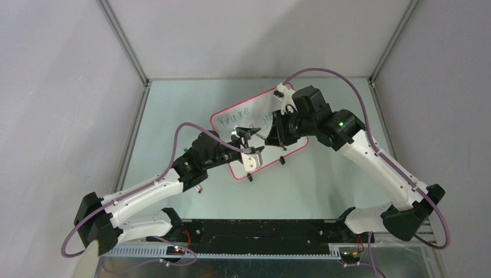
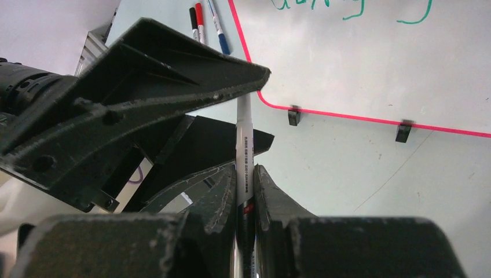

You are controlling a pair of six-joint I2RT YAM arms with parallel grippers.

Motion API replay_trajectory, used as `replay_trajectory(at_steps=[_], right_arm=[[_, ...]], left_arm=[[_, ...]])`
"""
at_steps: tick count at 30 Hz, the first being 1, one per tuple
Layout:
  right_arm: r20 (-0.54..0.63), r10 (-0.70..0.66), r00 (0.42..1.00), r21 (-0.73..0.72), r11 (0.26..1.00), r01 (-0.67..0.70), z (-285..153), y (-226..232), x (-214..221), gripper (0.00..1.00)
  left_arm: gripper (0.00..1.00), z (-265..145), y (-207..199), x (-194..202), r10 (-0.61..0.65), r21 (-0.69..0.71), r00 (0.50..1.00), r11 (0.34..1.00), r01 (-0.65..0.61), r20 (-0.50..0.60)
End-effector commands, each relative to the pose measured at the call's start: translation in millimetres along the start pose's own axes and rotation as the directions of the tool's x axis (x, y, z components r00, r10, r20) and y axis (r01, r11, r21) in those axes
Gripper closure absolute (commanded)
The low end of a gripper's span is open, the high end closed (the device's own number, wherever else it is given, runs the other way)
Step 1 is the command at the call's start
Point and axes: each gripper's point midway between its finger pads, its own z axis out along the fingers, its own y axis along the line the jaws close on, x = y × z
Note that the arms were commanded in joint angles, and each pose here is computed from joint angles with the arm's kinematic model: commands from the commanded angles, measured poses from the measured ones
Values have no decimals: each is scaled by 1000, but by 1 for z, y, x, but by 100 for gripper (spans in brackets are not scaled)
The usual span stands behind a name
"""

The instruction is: Write a sentence on the whiteboard

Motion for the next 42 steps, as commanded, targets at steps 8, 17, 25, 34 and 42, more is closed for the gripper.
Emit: replay_trajectory(at_steps=[8,17,25,34,42], right_arm=[[52,-9,999,-26,1000,11,3,10,-15,100],[81,-8,997,-29,1000,10,7,8,-16,100],[178,-35,983,-78,996,50,-2,14,-22,61],[302,3,953,-99,995,28,-10,10,-28,52],[334,-1,942,-93,995,34,-13,8,-29,70]], left_arm=[[70,4,0,-16,67,46,998,997,-67,17],[100,5,-4,-24,38,41,998,998,-39,40],[100,2,0,-28,-64,-11,996,998,65,62],[100,0,7,-32,-173,-66,981,982,179,89],[100,0,4,-29,-176,-68,981,981,182,87]])
